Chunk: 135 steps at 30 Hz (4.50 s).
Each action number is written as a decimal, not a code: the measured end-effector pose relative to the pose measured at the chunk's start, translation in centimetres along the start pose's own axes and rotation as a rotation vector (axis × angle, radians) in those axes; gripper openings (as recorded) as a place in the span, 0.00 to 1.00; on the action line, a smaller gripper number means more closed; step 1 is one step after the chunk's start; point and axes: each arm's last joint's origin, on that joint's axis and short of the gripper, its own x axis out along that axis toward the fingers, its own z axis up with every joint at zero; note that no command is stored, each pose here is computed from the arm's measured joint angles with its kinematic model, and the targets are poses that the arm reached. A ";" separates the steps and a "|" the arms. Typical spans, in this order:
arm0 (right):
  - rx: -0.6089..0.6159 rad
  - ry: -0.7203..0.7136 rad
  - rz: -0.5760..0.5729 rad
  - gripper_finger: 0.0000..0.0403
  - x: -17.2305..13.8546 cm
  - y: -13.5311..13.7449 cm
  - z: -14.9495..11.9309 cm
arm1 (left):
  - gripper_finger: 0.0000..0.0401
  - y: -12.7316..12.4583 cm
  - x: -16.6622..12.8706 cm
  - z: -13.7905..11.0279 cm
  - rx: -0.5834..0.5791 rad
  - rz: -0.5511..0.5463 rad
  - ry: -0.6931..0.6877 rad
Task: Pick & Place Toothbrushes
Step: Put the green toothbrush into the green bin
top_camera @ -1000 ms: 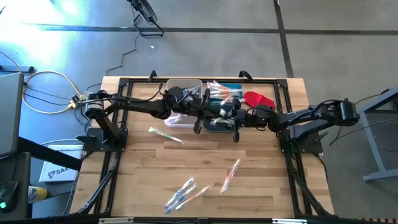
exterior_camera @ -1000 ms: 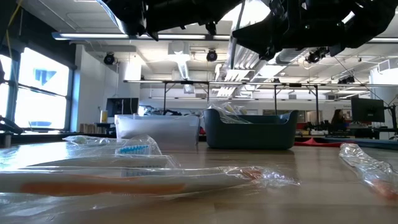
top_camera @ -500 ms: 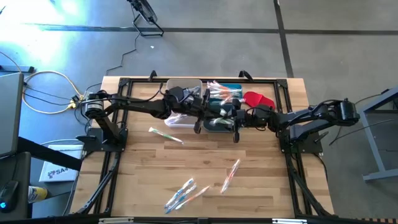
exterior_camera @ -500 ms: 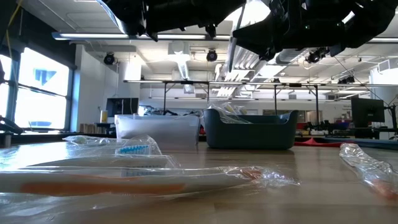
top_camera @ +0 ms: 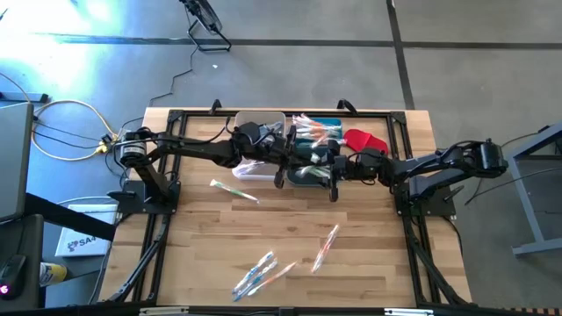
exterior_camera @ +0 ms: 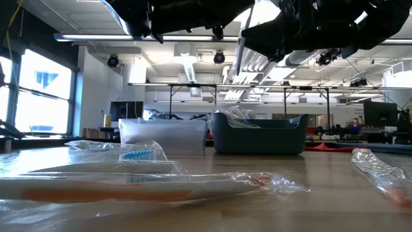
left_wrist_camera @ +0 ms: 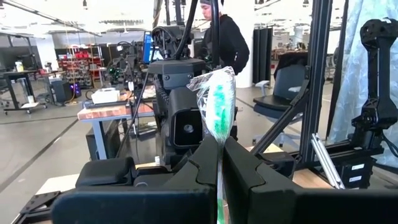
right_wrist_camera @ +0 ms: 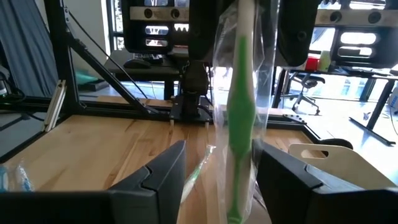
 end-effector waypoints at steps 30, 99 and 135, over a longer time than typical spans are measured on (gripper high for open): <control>0.000 0.000 0.000 0.44 0.0 0.0 0.0 | 0.00 0.1 0.6 -1.0 -0.012 0.028 -0.037; -0.007 0.011 -0.079 0.08 0.0 -0.2 -0.1 | 0.33 0.3 0.6 -1.4 -0.050 0.097 0.002; -0.022 0.102 -0.201 0.08 -0.1 -0.5 -0.9 | 0.34 0.0 -1.3 -1.1 -0.010 0.091 0.297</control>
